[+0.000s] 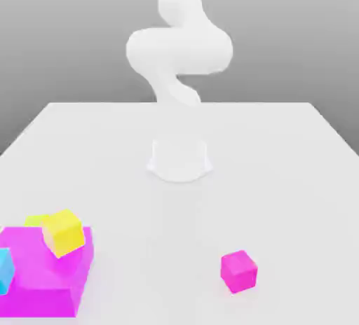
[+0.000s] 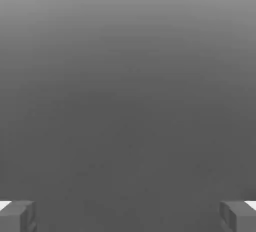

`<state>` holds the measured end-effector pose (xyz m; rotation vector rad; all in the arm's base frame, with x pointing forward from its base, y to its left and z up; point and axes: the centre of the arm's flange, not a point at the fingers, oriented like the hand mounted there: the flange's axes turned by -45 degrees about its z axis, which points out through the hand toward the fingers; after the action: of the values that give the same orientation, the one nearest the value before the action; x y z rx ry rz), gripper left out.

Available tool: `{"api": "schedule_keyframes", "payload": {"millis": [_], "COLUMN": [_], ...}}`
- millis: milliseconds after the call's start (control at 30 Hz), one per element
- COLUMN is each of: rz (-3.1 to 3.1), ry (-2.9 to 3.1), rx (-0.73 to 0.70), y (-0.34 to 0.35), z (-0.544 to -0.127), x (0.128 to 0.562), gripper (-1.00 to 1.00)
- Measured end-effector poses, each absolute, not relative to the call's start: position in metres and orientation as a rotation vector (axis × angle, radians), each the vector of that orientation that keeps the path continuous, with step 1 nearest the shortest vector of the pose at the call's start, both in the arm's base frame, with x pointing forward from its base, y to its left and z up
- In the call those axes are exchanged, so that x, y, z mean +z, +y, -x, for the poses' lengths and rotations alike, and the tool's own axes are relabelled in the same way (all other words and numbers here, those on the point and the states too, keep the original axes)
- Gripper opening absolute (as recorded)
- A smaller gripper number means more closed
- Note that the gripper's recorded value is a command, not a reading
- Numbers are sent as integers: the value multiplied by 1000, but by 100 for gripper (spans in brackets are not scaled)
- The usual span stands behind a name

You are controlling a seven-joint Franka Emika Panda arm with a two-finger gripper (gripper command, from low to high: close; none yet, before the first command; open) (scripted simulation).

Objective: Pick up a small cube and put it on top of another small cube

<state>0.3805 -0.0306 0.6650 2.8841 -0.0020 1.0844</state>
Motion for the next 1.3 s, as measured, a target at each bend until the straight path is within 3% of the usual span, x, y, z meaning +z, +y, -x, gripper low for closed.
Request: {"api": "schedule_keyframes", "payload": {"millis": [167,333,533,767,933,967,1167,1300], "rz": [-2879,-2909,-2988,-3121,-3132,-3132,-3135,-3135], "ry": [43,90,151,217,228,228,228,228], "rx": [798,535,255,17,1,0,-1,-1], "y": [-105,-180,-256,-301,-303,-302,-302,-303], "z": [-423,-426,-384,-295,-288,-287,-287,-288], "x": [562,456,329,197,140,131,126,156], "gripper": [0,0,0,0,0,-100,-100,-100]}}
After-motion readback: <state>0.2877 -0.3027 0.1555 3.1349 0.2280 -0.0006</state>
